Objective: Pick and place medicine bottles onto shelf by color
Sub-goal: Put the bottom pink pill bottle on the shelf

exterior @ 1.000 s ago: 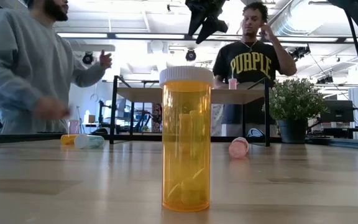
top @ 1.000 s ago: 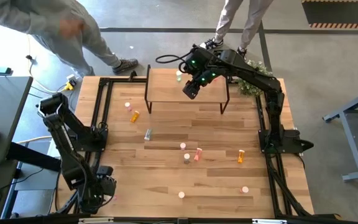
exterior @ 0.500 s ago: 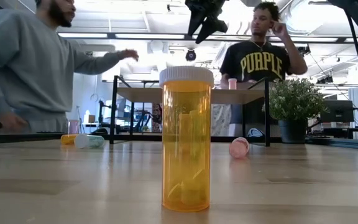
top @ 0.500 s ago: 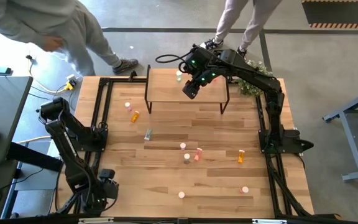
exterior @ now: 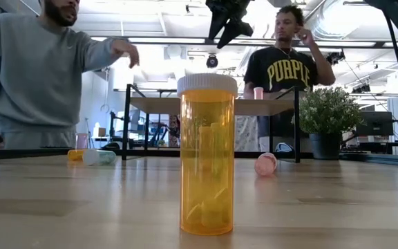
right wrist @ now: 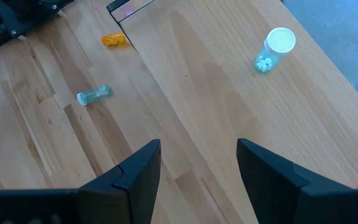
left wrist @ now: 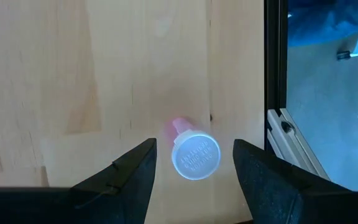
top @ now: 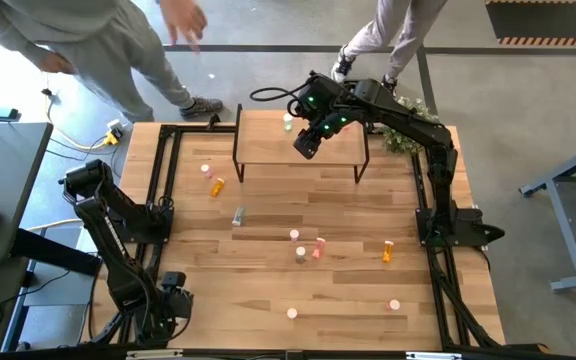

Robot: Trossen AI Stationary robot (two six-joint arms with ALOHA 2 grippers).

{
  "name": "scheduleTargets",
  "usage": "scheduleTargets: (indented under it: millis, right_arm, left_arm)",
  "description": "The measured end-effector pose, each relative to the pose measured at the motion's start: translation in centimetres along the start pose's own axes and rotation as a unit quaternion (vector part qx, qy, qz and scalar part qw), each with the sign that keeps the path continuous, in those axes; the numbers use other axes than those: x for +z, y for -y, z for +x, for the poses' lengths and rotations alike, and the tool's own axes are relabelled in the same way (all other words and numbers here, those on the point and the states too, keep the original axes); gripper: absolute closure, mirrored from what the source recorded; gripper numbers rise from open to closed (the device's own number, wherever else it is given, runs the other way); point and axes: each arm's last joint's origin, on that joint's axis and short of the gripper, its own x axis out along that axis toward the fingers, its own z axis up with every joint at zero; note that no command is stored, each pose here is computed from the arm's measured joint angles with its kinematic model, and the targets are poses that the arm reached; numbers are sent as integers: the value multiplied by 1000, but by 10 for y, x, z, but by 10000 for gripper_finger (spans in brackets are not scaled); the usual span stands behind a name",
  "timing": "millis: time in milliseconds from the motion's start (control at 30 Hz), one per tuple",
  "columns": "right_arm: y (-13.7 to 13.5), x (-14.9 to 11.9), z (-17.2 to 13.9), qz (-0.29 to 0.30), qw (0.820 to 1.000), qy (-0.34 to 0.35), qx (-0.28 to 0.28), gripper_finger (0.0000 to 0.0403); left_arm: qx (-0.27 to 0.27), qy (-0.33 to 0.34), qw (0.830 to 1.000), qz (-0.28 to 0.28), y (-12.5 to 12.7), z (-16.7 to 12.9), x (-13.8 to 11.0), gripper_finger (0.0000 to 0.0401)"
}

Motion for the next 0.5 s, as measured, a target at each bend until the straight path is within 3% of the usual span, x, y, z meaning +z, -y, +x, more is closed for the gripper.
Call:
scheduleTargets:
  millis: [500]
  right_arm:
    - [0, 0, 0, 0, 1000, 1, 0, 201]
  left_arm:
    - [22, -13, 999, -21, 1, 16, 0, 199]
